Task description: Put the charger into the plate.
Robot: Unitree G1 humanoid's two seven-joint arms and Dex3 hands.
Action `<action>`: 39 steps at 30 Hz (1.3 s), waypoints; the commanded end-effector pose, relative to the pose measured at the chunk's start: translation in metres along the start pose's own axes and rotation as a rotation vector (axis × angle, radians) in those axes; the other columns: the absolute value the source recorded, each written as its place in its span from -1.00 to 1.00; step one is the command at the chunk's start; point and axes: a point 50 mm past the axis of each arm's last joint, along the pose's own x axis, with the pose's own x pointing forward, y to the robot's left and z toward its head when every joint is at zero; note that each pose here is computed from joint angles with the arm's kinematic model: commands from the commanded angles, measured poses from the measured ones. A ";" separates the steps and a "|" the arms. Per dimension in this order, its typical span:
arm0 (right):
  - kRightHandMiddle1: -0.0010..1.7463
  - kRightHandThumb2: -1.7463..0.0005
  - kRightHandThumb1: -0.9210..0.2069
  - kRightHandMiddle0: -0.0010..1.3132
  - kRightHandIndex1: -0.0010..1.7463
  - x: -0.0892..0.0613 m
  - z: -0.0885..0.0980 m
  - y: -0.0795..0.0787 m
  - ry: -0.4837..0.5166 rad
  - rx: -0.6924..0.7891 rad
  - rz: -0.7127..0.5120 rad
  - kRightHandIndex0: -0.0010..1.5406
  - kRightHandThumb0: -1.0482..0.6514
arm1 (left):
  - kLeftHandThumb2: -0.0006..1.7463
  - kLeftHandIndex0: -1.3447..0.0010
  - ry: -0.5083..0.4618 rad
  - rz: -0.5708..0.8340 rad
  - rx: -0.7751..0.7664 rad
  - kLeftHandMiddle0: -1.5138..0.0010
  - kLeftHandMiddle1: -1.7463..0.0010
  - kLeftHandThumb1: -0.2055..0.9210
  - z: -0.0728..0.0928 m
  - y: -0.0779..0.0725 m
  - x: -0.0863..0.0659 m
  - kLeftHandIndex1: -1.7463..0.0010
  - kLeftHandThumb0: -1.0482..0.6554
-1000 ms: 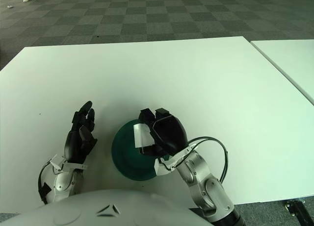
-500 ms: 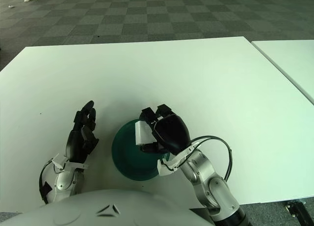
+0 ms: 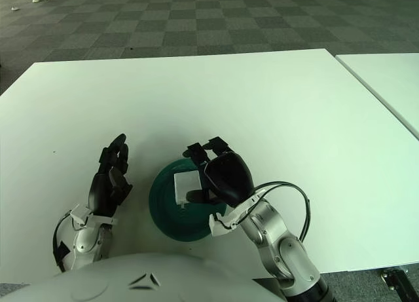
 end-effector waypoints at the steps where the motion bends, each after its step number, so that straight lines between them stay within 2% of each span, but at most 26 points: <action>1: 0.01 0.25 -1.00 -1.00 -0.30 0.001 0.002 -0.004 -0.009 0.001 -0.026 -0.76 -0.62 | 0.14 1.00 0.144 0.050 -0.067 0.85 1.00 1.00 -0.033 -0.007 -0.020 0.40 -0.96; 14: -0.09 0.28 -1.00 -1.00 -0.42 0.000 -0.002 -0.007 0.030 0.092 -0.058 -0.78 -0.65 | 0.12 1.00 0.147 0.050 -0.071 0.87 1.00 1.00 -0.033 -0.006 -0.019 0.41 -0.98; 19: 0.04 0.28 -1.00 -1.00 -0.43 -0.003 -0.029 -0.010 0.122 0.163 -0.097 -0.70 -0.67 | 0.12 1.00 0.140 0.051 -0.083 0.87 1.00 1.00 -0.032 -0.007 -0.019 0.41 -0.98; 22: 0.22 0.32 -1.00 -1.00 -0.40 -0.002 -0.049 -0.009 0.215 0.340 -0.189 -0.63 -0.67 | 0.11 1.00 0.144 0.064 -0.107 0.86 0.99 1.00 -0.032 -0.007 -0.020 0.37 -0.97; 25: 0.30 0.37 -1.00 -0.97 -0.35 -0.004 -0.052 -0.008 0.247 0.491 -0.244 -0.57 -0.65 | 0.11 1.00 0.145 0.070 -0.115 0.85 0.99 1.00 -0.031 -0.006 -0.021 0.35 -0.97; 28: 0.32 0.42 -1.00 -0.93 -0.29 -0.017 -0.065 -0.001 0.338 0.736 -0.316 -0.54 -0.62 | 0.11 1.00 0.147 0.071 -0.117 0.85 0.99 1.00 -0.032 -0.005 -0.022 0.34 -0.95; 30: 0.33 0.44 -1.00 -0.92 -0.24 -0.024 -0.072 0.003 0.389 0.844 -0.343 -0.54 -0.61 | 0.11 1.00 0.147 0.061 -0.107 0.85 0.99 1.00 -0.031 -0.005 -0.023 0.35 -0.94; 34: 0.36 0.43 -0.99 -0.88 -0.11 -0.030 -0.084 0.010 0.459 1.046 -0.383 -0.55 -0.56 | 0.14 1.00 0.151 0.035 -0.080 0.86 1.00 1.00 -0.030 -0.004 -0.024 0.42 -0.92; 39: 0.41 0.35 -0.94 -0.87 0.02 -0.033 -0.086 0.017 0.501 1.233 -0.416 -0.55 -0.51 | 0.16 1.00 0.156 0.011 -0.061 0.88 1.00 1.00 -0.028 -0.002 -0.025 0.50 -0.92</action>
